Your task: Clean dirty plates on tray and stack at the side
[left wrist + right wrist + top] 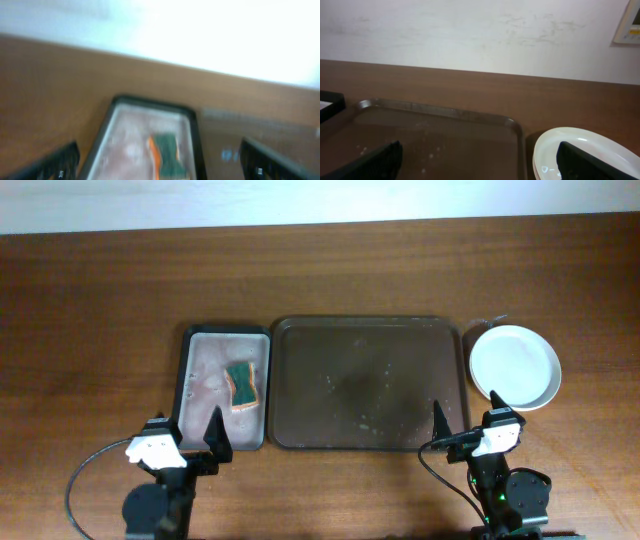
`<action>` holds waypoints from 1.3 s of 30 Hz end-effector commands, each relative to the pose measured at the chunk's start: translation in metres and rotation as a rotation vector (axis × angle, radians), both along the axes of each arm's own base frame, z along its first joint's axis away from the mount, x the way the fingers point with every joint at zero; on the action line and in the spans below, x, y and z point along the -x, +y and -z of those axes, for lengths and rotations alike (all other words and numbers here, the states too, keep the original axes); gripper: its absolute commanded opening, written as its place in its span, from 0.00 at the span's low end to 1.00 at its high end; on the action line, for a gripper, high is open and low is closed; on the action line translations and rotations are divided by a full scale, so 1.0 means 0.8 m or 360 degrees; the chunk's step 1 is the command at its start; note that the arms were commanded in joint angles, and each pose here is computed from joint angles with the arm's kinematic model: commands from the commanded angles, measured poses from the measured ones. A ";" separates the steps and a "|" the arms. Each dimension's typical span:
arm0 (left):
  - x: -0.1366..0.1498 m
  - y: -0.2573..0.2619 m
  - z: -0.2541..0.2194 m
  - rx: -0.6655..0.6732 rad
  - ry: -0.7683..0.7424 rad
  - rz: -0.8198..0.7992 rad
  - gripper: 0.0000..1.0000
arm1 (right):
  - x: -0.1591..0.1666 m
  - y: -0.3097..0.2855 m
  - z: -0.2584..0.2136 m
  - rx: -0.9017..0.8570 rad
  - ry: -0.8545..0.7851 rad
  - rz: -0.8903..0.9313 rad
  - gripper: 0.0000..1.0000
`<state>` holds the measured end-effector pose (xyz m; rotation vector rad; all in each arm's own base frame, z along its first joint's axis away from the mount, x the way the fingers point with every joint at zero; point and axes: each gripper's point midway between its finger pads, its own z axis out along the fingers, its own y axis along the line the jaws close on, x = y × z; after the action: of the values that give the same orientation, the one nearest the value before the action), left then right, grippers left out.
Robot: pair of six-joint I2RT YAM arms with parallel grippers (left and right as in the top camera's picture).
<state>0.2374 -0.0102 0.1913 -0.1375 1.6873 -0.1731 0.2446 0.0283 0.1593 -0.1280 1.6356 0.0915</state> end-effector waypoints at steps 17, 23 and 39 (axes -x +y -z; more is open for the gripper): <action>-0.010 -0.011 0.043 -0.0293 -0.0086 0.0114 0.99 | 0.000 0.002 0.003 -0.0002 0.0005 -0.0007 0.99; -0.010 -0.011 0.043 -0.0293 -0.0086 0.0114 0.99 | 0.000 0.002 0.003 -0.0002 0.0005 -0.0007 0.99; -0.010 -0.011 0.043 -0.0293 -0.0086 0.0114 0.99 | 0.000 0.002 0.003 -0.0002 0.0005 -0.0007 0.99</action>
<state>0.2454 -0.0184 0.1578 0.0464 1.6503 -0.0781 0.2446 0.0282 0.1598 -0.1273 1.6341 0.0915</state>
